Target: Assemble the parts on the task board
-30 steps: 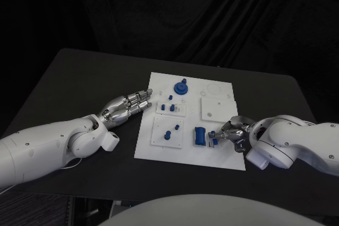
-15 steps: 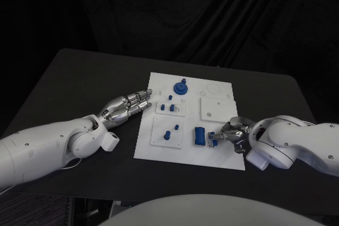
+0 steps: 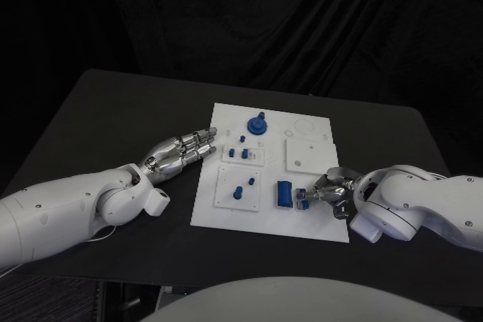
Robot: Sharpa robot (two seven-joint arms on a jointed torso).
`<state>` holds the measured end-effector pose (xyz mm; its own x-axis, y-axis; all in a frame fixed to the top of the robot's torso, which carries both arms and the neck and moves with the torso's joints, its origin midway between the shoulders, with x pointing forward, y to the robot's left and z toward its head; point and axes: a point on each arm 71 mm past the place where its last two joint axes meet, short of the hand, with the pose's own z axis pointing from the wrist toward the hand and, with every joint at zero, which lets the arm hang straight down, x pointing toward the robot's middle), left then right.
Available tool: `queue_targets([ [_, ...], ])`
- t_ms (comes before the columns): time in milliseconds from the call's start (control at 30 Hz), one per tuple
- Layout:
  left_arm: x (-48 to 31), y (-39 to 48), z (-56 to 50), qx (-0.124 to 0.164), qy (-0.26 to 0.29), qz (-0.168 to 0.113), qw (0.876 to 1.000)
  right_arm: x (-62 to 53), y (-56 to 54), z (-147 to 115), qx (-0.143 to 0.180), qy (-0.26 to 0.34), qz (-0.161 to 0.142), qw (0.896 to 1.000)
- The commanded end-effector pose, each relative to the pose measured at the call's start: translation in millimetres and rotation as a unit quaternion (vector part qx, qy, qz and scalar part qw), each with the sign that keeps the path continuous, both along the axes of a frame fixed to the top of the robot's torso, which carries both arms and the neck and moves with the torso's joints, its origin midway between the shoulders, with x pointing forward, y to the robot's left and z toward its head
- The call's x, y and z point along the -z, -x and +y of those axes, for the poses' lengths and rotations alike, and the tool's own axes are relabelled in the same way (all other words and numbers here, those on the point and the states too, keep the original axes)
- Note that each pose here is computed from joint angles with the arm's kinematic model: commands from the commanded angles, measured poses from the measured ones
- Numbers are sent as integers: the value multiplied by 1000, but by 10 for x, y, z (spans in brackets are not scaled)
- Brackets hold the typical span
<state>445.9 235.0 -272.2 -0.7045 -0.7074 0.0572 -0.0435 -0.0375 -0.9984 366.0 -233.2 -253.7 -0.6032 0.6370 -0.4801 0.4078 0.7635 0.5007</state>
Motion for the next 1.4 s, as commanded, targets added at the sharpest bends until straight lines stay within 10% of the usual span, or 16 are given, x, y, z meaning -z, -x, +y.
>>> queue_targets([
  [33, 11, 16, -14, 7, 6, 3, 1000, 19, 22, 14, -9, 6, 11, 1000],
  [1400, 37, 25, -9, 8, 4, 7, 1000, -66, 26, -80, -27, -9, -46, 999],
])
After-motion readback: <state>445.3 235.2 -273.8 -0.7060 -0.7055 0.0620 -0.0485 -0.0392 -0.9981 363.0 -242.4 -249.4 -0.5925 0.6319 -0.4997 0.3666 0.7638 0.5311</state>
